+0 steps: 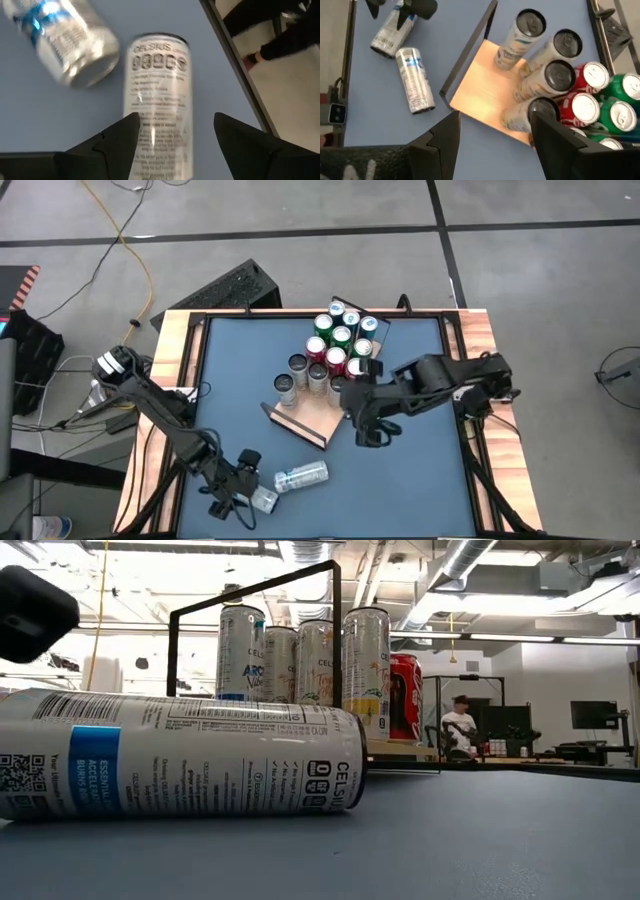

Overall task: Place canned beverage on shelf
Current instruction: Put left white blue soda can on the shelf aligned with the other white blue soda can

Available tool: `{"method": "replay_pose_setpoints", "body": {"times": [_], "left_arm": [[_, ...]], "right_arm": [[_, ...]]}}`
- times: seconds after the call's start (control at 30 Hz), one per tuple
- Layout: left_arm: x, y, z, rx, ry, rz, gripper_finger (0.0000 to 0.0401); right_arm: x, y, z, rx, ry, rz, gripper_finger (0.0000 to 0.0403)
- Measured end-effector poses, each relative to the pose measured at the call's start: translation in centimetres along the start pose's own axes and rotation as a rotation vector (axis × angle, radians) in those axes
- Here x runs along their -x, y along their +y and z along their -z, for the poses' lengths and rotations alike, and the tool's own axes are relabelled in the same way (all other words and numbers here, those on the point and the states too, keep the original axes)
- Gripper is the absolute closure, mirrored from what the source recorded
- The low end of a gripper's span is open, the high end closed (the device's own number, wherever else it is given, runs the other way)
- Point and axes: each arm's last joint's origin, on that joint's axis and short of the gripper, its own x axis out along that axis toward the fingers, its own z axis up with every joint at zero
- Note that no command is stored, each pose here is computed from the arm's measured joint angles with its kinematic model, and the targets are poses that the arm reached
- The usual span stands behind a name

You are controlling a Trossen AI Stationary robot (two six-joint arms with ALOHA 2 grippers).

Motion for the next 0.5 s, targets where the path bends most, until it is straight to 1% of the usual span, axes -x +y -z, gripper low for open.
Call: {"method": "replay_pose_setpoints", "body": {"times": [0.1, 0.2, 0.27, 0.37, 0.5], "left_arm": [[-1.5, -0.2, -0.4, -0.029, 0.017, -0.005, 0.0154], [-3.2, -0.1, -0.1, -0.033, 0.123, -0.031, 0.0154], [-4.0, -0.2, -0.1, -0.048, 0.168, -0.007, 0.0153], [-4.5, -0.4, -0.2, -0.043, 0.182, 0.033, 0.0153], [-4.5, -0.3, -0.1, -0.014, 0.198, 0.039, 0.0155]], "right_arm": [[-0.8, 0.5, -0.1, 0.008, 0.017, -0.001, 0.0176], [-1.6, 0.9, -0.4, 0.007, 0.023, -0.021, 0.0176], [-1.9, 1.0, -0.4, 0.012, 0.037, -0.03, 0.0176], [-2.1, 1.2, -0.4, 0.015, 0.039, -0.037, 0.0176], [-2.2, 1.2, -0.4, 0.021, 0.045, -0.036, 0.0176]]}}
